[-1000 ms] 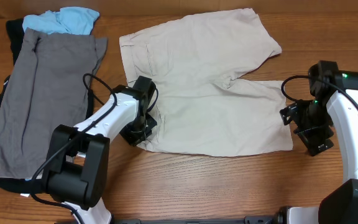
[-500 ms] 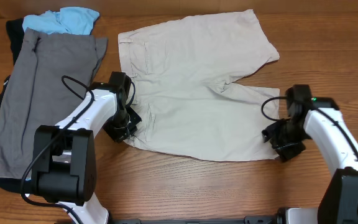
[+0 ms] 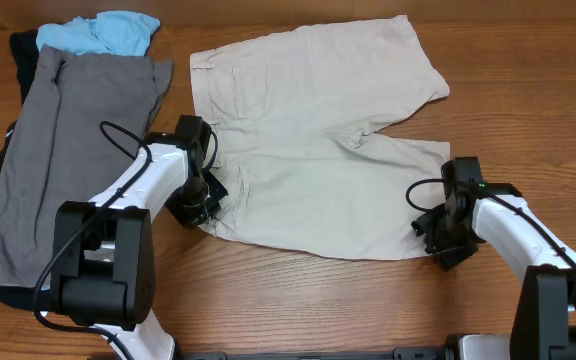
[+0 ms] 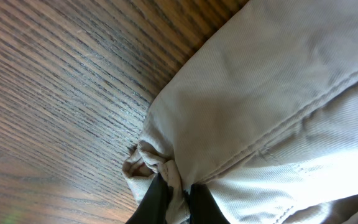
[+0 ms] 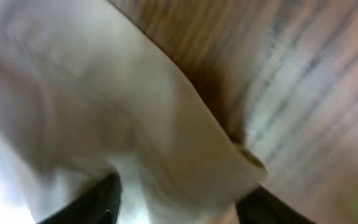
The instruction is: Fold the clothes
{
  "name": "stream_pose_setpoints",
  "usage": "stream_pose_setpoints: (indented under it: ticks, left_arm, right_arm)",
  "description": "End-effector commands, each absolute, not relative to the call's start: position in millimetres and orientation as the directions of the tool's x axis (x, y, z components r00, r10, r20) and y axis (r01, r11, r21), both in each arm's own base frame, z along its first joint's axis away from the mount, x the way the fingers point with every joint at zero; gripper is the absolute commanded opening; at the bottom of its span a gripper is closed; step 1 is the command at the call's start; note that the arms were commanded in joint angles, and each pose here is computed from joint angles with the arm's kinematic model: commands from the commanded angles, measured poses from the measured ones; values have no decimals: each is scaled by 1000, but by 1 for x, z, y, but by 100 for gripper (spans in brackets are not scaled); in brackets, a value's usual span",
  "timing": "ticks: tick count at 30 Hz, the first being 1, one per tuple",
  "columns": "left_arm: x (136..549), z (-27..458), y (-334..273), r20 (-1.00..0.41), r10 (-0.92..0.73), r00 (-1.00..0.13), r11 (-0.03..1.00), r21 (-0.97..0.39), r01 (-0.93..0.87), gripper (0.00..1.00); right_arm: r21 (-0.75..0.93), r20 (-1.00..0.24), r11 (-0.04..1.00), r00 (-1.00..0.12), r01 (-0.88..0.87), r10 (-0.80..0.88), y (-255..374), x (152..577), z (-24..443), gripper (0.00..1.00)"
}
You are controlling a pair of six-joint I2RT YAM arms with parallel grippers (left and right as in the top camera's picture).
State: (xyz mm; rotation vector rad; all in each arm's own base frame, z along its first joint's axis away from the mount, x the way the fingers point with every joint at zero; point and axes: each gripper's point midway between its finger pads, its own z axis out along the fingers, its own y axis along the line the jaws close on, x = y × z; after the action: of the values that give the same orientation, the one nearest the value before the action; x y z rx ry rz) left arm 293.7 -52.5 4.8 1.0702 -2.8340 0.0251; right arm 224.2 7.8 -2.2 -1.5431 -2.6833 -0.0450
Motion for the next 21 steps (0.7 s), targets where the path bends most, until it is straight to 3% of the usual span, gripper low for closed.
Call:
stream_pose_setpoints:
  ticks: [1,4,10,14,21]
  left_arm:
    - [294,-4,-36,68,-654,-754,757,74,-650,4]
    - [290,-4,-36,78,-653,-753,757,84,-648,4]
    - [288,23,-43,78,-636,-768,771,21,-636,4]
    - [286,80,-42,-30,-612,-790,789,-88,-608,4]
    - [266,130,-40,-114,-590,-799,805,-161,-572,4]
  right_arm:
    - [-1,1,497,-497,868,868,0,225,-6,43]
    - [-11,-14,497,-497,868,868,-3,225,-6,4]
    - [-24,7,483,-483,876,876,-10,226,12,4]
    - [-22,9,540,-540,842,842,-12,226,47,4]
    - [38,-41,577,-576,816,816,-12,219,108,4]
